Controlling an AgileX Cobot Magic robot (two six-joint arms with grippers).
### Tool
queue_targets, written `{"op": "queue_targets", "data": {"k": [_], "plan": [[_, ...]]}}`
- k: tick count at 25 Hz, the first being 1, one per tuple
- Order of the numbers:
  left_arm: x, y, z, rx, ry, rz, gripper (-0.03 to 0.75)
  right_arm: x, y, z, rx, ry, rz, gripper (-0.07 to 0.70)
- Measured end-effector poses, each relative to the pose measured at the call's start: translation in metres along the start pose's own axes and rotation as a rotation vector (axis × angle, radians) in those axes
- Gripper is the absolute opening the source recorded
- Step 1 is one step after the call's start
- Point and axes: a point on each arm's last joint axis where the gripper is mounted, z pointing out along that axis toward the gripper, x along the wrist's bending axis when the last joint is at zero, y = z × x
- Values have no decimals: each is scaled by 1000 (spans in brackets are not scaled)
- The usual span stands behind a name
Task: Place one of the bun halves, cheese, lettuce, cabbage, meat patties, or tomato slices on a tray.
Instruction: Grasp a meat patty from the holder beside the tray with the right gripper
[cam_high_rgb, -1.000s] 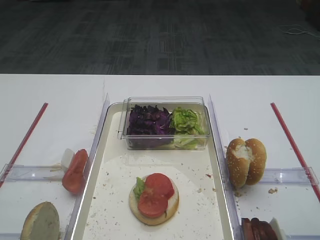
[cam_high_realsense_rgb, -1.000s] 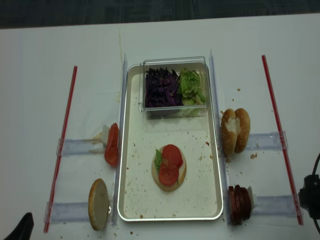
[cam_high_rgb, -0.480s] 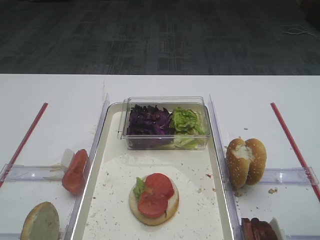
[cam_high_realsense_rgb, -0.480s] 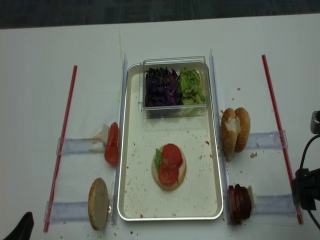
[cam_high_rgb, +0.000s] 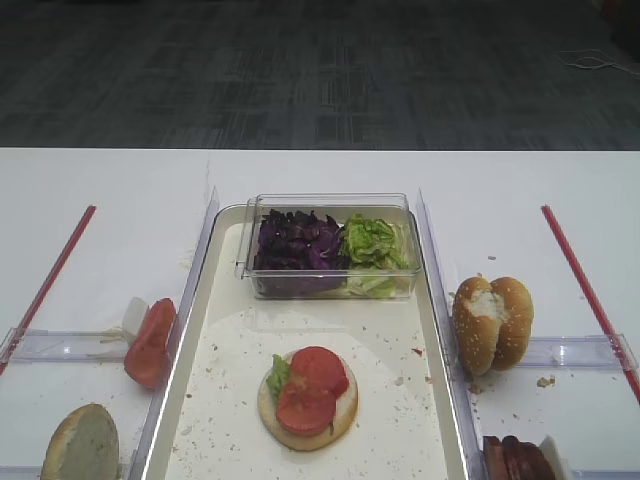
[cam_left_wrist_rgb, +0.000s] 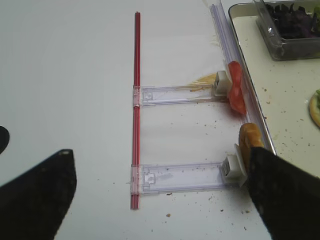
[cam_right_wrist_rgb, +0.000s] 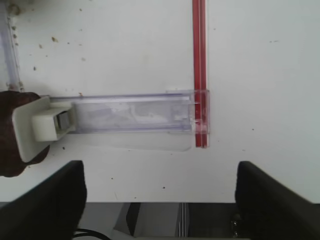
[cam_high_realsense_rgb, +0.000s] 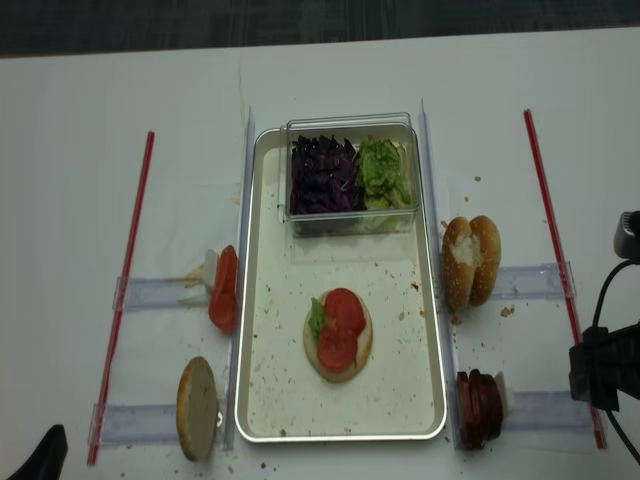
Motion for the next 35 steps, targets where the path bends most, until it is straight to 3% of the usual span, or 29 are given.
{"op": "queue_targets", "data": {"k": [4, 7, 19, 28, 35], "plan": [[0, 0, 0, 0, 0, 0, 670, 1, 0, 0, -1, 12, 2, 635], [0, 0, 0, 0, 0, 0, 670, 9, -1, 1, -2, 23, -31, 635], [0, 0, 0, 0, 0, 0, 670, 86, -1, -15, -64, 71, -152, 635], [0, 0, 0, 0, 0, 0, 670, 144, -4, 23, 48, 49, -234, 634], [0, 0, 0, 0, 0, 0, 670, 153, -4, 39, 79, 43, -233, 634]]}}
